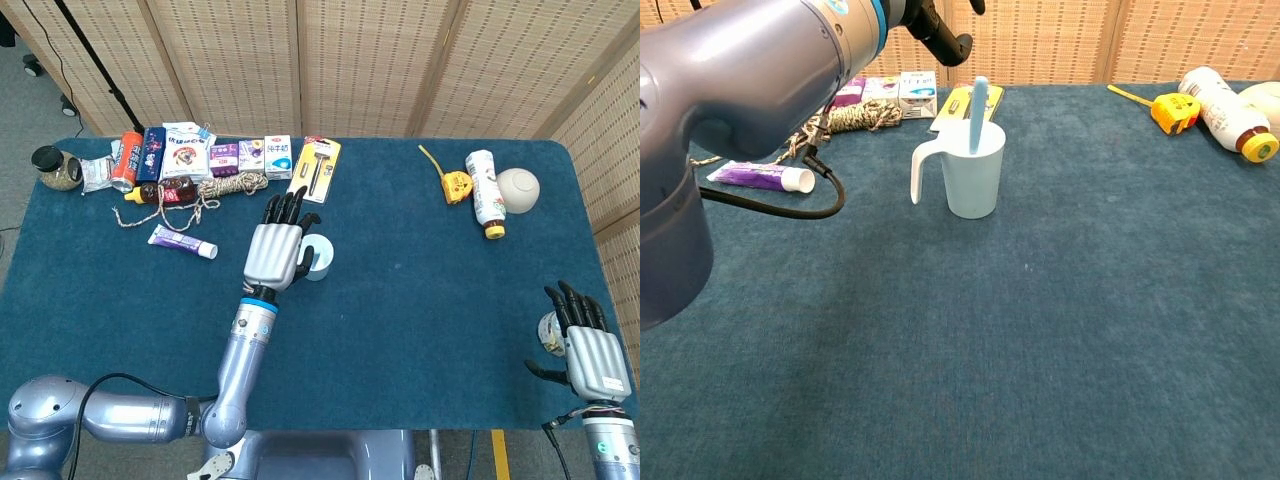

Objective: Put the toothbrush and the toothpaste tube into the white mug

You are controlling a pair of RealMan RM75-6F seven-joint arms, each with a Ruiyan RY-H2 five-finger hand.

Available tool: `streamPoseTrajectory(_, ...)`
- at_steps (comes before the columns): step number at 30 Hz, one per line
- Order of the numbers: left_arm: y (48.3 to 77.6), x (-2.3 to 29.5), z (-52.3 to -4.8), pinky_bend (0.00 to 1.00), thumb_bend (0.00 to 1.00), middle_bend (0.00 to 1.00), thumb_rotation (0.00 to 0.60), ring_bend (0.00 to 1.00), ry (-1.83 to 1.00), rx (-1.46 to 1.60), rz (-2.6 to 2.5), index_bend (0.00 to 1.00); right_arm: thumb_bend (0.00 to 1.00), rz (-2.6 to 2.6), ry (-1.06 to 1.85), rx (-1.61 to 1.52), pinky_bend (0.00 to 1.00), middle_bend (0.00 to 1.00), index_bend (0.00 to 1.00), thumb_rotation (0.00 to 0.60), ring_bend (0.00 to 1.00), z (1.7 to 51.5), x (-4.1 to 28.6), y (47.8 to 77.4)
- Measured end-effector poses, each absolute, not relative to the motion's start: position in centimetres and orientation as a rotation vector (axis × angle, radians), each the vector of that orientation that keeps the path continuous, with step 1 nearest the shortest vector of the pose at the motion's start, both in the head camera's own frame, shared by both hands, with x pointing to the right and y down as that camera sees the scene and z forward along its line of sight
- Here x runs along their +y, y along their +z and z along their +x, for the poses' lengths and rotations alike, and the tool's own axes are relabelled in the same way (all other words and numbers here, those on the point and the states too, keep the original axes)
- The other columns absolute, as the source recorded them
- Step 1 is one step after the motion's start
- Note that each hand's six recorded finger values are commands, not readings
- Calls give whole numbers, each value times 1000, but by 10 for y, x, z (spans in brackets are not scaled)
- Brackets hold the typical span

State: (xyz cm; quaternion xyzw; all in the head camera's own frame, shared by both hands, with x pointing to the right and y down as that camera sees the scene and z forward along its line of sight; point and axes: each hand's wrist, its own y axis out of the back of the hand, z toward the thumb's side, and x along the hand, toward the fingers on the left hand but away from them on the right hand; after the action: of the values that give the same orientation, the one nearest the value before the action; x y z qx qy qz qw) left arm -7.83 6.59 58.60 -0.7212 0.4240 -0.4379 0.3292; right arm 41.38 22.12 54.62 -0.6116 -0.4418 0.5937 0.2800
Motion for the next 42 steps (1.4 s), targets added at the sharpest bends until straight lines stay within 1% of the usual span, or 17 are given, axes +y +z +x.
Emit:
streamPoseTrajectory(2, 585, 66, -78, 0, 465, 0, 600, 0, -1142, 1112, -1890, 159, 0, -1640, 1589, -1187, 0, 0, 0, 600, 0, 414, 221, 545)
streamPoseTrajectory(3, 584, 67, -79, 0, 458, 0, 600, 0, -1138, 1115, -1892, 90, 0, -1640, 1589, -1188, 0, 0, 0, 600, 0, 414, 221, 545)
streamPoseTrajectory(5, 581, 67, -81, 0, 443, 0, 600, 0, -1129, 1121, -1894, 12, 0, -1641, 1587, -1189, 0, 0, 0, 600, 0, 414, 222, 545)
streamPoseTrajectory(8, 575, 67, -89, 0, 352, 0, 600, 0, -1113, 1125, -1884, 0, 0, -1644, 1579, -1189, 0, 0, 0, 600, 0, 412, 222, 543)
streamPoseTrajectory(10, 570, 63, -103, 0, 223, 0, 600, 0, -1107, 1115, -1835, 0, 0, -1648, 1572, -1187, 0, 0, 0, 600, 0, 411, 223, 542)
streamPoseTrajectory(13, 561, 54, -128, 2, 118, 0, 600, 2, -1083, 1105, -1771, 0, 0, -1655, 1563, -1180, 0, 0, 0, 600, 0, 408, 224, 541)
streamPoseTrajectory(16, 554, 46, -148, 81, 119, 20, 600, 92, -1036, 1122, -1760, 0, 0, -1660, 1557, -1172, 0, 0, 0, 600, 0, 405, 226, 541)
streamPoseTrajectory(18, 549, 42, -161, 158, 166, 134, 600, 199, -995, 1142, -1761, 0, 0, -1661, 1553, -1168, 0, 0, 0, 600, 0, 403, 227, 540)
streamPoseTrajectory(19, 547, 40, -169, 177, 187, 148, 600, 214, -981, 1147, -1749, 0, 0, -1661, 1552, -1166, 0, 0, 0, 600, 0, 402, 227, 540)
streamPoseTrajectory(20, 546, 38, -177, 183, 192, 120, 600, 198, -973, 1147, -1729, 0, 0, -1663, 1550, -1163, 0, 0, 0, 600, 0, 401, 228, 540)
streamPoseTrajectory(22, 547, 36, -197, 183, 188, 9, 600, 73, -985, 1124, -1677, 0, 0, -1666, 1547, -1157, 0, 0, 0, 600, 0, 400, 229, 540)
streamPoseTrajectory(23, 549, 36, -203, 171, 178, 0, 600, 38, -999, 1106, -1662, 0, 0, -1667, 1546, -1153, 0, 0, 0, 600, 0, 399, 229, 540)
streamPoseTrajectory(24, 553, 37, -210, 137, 152, 0, 600, 7, -1030, 1072, -1645, 0, 0, -1668, 1545, -1150, 0, 0, 0, 600, 0, 398, 230, 541)
streamPoseTrajectory(28, 578, 37, -245, 13, 28, 0, 600, 0, -1199, 944, -1602, 0, 0, -1671, 1545, -1139, 0, 0, 0, 600, 0, 395, 231, 542)
streamPoseTrajectory(31, 603, 38, -272, 0, 4, 0, 600, 0, -1329, 841, -1597, 0, 0, -1676, 1544, -1131, 0, 0, 0, 600, 0, 393, 232, 543)
streamPoseTrajectory(36, 641, 38, -314, 0, 0, 0, 600, 0, -1488, 722, -1565, 0, 0, -1679, 1548, -1115, 0, 0, 0, 600, 0, 390, 232, 546)
streamPoseTrajectory(42, 680, 41, -343, 0, 0, 0, 600, 0, -1593, 631, -1543, 0, 0, -1682, 1560, -1101, 0, 0, 0, 600, 0, 388, 233, 550)
